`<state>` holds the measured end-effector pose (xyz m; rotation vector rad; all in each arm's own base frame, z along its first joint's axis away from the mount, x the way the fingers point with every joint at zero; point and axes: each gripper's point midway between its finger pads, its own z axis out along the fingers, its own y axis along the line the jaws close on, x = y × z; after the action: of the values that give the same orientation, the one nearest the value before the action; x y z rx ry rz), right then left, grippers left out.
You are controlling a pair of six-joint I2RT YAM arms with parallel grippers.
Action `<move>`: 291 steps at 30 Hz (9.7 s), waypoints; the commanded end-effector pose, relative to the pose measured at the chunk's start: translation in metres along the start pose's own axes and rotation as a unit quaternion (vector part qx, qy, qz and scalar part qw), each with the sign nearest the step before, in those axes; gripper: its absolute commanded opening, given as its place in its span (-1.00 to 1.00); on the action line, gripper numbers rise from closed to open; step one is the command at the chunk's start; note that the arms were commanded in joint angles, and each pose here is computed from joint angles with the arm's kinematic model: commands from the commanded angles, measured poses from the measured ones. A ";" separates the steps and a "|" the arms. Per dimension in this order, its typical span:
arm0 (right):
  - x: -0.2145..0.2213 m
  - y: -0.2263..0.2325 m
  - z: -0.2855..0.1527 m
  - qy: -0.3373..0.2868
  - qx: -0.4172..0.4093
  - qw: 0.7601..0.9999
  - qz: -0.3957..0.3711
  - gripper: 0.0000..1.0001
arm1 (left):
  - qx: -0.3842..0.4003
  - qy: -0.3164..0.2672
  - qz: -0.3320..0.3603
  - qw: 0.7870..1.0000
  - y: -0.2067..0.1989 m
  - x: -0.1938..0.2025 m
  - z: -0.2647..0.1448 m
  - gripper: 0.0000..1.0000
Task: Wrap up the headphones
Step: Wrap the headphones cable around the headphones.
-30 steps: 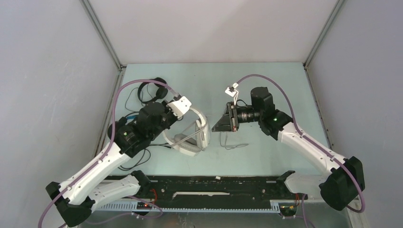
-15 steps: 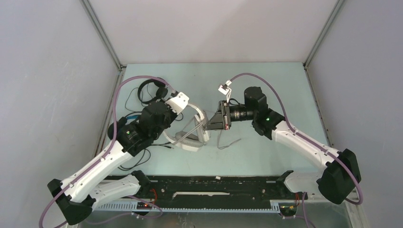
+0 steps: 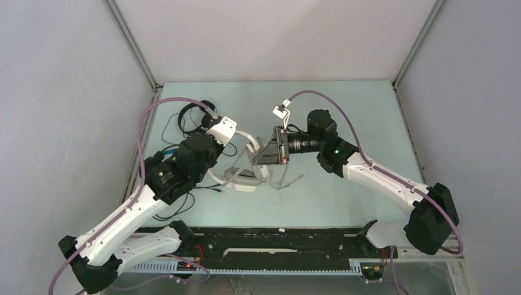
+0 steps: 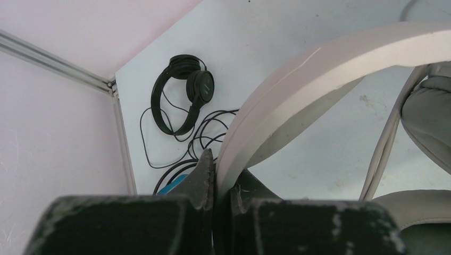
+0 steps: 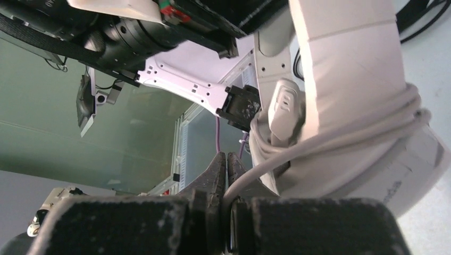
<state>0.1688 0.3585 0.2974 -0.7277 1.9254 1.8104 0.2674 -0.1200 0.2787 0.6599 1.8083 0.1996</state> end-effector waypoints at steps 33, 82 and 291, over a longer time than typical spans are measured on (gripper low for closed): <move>-0.035 0.050 0.028 -0.041 -0.053 0.993 -0.099 -0.76 | -0.188 -0.025 -0.302 0.934 0.058 -0.040 -0.007 -1.00; 0.007 0.016 0.052 -0.107 0.019 0.869 -0.483 -0.53 | -0.098 -0.104 -0.548 0.824 0.085 -0.074 -0.061 -1.00; -0.047 0.044 0.040 -0.066 -0.024 0.995 -0.077 -0.86 | -0.154 0.029 -0.306 0.939 0.047 -0.003 -0.016 -1.00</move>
<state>0.1806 0.4063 0.3177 -0.6981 1.8350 1.8438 0.2624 -0.0846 0.2597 0.1900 2.0408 0.2152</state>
